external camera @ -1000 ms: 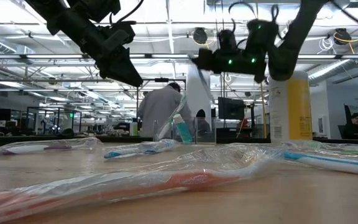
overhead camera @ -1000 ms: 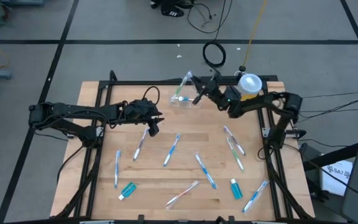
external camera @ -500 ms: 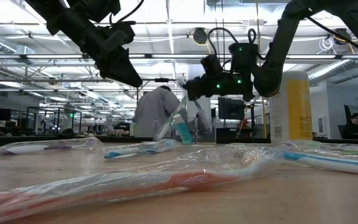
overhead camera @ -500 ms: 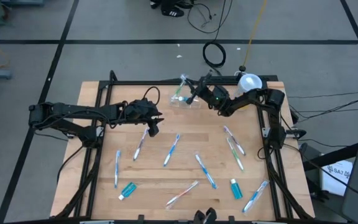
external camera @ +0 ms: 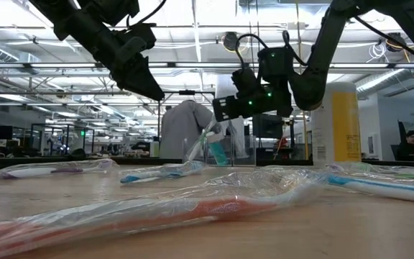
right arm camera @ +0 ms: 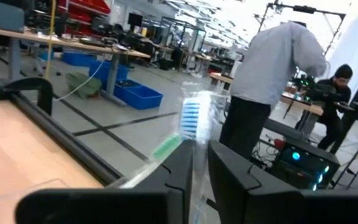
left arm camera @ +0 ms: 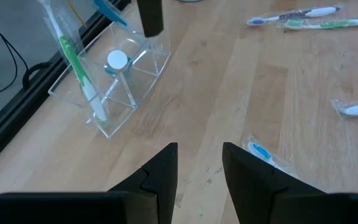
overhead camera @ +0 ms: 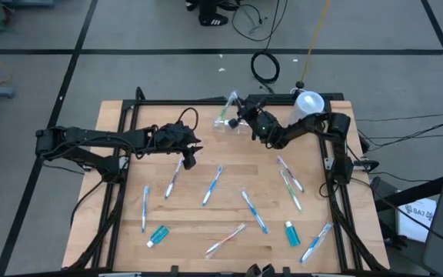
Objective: Pick & Place toothbrushing station
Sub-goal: Put the blue toothbrush into the transparent organizer, then put the violet toothbrush into the transparent organizer
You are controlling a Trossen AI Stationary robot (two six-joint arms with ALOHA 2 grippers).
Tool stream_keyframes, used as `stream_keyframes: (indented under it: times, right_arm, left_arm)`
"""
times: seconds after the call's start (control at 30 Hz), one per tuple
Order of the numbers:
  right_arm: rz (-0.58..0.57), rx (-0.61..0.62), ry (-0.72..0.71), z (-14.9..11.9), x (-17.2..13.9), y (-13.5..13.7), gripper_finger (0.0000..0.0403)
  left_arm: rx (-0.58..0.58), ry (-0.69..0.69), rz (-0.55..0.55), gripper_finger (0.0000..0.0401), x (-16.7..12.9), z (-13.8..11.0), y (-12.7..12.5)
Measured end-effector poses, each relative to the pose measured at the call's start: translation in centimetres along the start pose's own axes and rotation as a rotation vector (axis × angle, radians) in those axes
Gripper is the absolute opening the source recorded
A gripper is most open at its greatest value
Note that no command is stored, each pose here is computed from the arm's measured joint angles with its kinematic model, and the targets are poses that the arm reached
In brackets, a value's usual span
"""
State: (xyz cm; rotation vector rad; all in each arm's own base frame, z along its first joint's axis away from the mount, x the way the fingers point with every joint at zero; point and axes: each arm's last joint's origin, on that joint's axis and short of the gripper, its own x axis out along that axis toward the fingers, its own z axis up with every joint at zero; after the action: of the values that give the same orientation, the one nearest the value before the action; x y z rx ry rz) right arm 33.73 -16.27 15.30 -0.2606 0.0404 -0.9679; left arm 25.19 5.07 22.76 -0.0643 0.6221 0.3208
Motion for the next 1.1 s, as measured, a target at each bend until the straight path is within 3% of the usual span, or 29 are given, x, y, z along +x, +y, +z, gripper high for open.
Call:
stream_keyframes:
  times: [0.1, 0.3, 0.43, 0.8, 0.97, 1.1]
  right_arm:
    - [-0.008, -0.018, 0.002, 0.1, -0.2, 0.3, 0.0059]
    - [-0.254, -0.037, 0.083, 0.1, -0.8, 0.2, 0.0080]
    - [-0.311, -0.107, 0.122, 0.2, -1.3, 0.8, 0.0091]
    - [-0.135, -0.382, 0.126, 1.2, -4.7, 5.3, 0.0097]
    - [-0.015, -0.461, 0.128, 2.4, -7.4, 7.7, 0.0090]
    - [0.082, -0.481, 0.192, 2.9, -9.3, 8.6, 0.0085]
  left_arm:
    - [0.001, 0.000, 0.000, 0.0134, 0.0, 0.0, 0.0]
    - [0.003, 0.000, 0.000, 0.0134, 0.0, 0.0, 0.0]
    - [0.003, 0.000, 0.000, 0.0134, 0.0, 0.0, 0.0]
    - [-0.052, 0.016, -0.003, 0.0134, 0.0, -0.2, -0.1]
    - [-0.123, 0.136, 0.004, 0.0134, -0.1, -1.3, -0.4]
    - [-0.255, 0.256, 0.034, 0.0134, -0.4, -2.5, -0.5]
